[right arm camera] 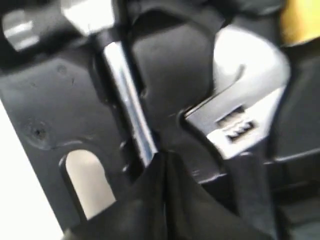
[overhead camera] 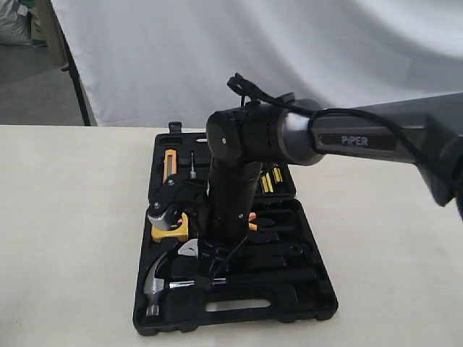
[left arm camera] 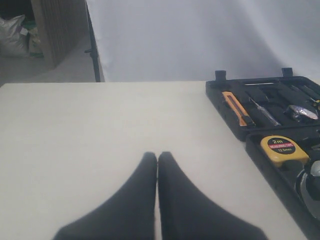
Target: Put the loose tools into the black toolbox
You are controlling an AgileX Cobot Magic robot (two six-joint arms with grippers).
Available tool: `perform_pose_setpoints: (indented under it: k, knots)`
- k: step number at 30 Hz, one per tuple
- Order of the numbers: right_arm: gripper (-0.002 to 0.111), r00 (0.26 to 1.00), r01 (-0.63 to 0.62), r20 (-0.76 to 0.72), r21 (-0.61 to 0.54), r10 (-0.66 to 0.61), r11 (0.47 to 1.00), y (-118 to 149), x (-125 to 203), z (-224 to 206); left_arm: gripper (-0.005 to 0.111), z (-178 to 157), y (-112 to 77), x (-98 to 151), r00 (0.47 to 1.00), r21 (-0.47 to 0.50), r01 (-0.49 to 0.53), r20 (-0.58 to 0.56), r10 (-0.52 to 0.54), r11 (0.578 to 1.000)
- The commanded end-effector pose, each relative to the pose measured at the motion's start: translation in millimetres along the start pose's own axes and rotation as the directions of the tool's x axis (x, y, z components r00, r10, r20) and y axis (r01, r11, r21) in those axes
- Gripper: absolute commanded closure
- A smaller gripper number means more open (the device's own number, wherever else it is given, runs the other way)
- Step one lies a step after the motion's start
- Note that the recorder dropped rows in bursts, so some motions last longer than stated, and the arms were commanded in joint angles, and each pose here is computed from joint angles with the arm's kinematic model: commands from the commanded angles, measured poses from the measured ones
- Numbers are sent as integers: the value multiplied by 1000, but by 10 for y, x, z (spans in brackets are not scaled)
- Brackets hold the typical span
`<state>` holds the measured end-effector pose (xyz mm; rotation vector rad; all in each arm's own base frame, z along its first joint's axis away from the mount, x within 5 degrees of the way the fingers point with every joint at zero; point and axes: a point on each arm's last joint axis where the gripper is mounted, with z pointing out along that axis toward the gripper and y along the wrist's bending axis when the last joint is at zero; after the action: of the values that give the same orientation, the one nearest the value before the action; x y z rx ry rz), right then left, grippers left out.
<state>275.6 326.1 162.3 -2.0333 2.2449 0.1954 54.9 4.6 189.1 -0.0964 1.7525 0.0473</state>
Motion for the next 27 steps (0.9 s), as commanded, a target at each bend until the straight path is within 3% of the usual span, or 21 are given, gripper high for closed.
perform_pose_setpoints:
  k: [1, 5, 9, 13, 18, 23, 27]
  knots:
    - [109, 975, -63, 218, 104, 39, 993, -19, -139, -436, 106, -1, -1, 3, 1000, 0, 8, 2, -8, 1000]
    - [109, 896, -145, 440, 151, 65, 978, -14, -272, -796, 106, -1, -1, 3, 1000, 0, 8, 2, -8, 1000]
    - [109, 870, -168, 488, 153, 73, 974, -4, -290, -888, 106, -1, -1, 3, 1000, 0, 8, 2, -8, 1000]
    - [109, 870, -198, 484, 157, 100, 967, 11, -188, -644, 106, -1, -1, 3, 1000, 0, 8, 2, -8, 1000]
    - [109, 862, -249, 498, 249, 97, 936, -25, 66, -272, 106, -1, -1, 3, 1000, 0, 8, 2, -8, 1000]
    - [109, 848, -369, 489, 270, 203, 889, -365, 458, -221, 106, -1, -1, 3, 1000, 0, 8, 2, -8, 1000]
    - [109, 774, -545, 520, 253, 363, 799, -761, 870, -301, 106, -1, -1, 3, 1000, 0, 8, 2, -8, 1000]
